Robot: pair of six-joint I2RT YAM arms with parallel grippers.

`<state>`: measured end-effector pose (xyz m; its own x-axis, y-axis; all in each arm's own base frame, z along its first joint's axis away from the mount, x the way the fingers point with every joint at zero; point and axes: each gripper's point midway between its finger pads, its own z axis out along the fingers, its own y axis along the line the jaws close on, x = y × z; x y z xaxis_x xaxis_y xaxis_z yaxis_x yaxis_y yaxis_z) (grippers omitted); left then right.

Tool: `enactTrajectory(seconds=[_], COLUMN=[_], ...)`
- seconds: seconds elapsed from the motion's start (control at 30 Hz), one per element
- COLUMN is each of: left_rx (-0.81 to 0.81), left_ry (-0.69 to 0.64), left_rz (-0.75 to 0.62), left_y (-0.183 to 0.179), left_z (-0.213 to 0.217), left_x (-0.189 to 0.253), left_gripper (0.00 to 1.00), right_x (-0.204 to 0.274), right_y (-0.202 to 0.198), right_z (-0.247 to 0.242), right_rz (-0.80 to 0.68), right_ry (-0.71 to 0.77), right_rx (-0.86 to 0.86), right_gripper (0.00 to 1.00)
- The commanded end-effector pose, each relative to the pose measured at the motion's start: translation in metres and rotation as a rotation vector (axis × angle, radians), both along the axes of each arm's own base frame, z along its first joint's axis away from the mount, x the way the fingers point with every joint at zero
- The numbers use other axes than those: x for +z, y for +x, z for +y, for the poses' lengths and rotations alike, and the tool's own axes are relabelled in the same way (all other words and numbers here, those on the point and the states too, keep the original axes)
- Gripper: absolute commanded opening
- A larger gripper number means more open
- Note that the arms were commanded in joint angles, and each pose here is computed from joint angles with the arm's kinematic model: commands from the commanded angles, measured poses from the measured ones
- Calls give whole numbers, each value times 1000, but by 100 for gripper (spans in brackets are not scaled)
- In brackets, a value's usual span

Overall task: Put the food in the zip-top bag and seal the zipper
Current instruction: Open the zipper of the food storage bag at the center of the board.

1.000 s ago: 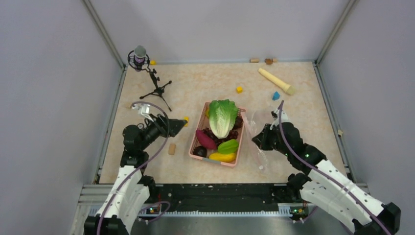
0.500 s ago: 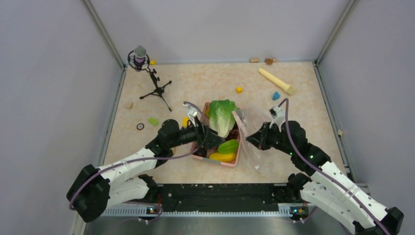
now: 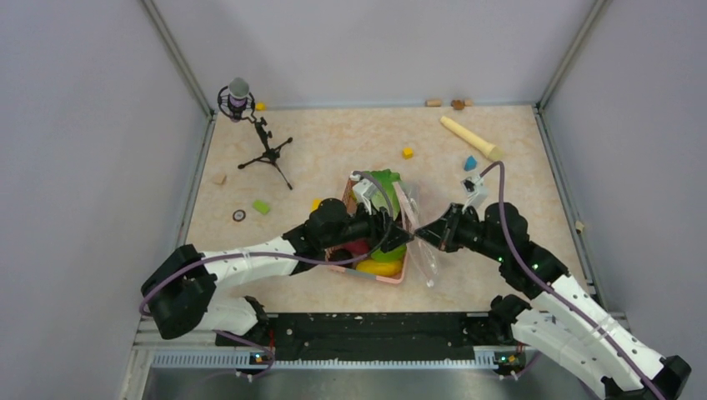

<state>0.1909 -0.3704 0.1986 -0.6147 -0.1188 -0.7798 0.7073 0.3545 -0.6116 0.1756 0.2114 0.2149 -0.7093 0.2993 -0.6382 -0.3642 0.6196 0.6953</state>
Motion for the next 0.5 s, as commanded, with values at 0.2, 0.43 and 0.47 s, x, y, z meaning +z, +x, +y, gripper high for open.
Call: enactTrajectory(seconds=[0.2,0.43,0.47], left_rx=[-3,130,161], left_ry=[-25,51,74], left_rz=[-35,12,18], left_y=[6,24,27], left_z=[-26,-14,-10], left_x=[18,3,-1], left_gripper=[43,0,0], right_x=[42,30,31], right_y=[-8,9,13], right_z=[4,-36,-48], right_rz=[-60,-85,-93], right_ry=[107,-60,-98], right_rx=[30,-168,-227], right_gripper=[0,0,0])
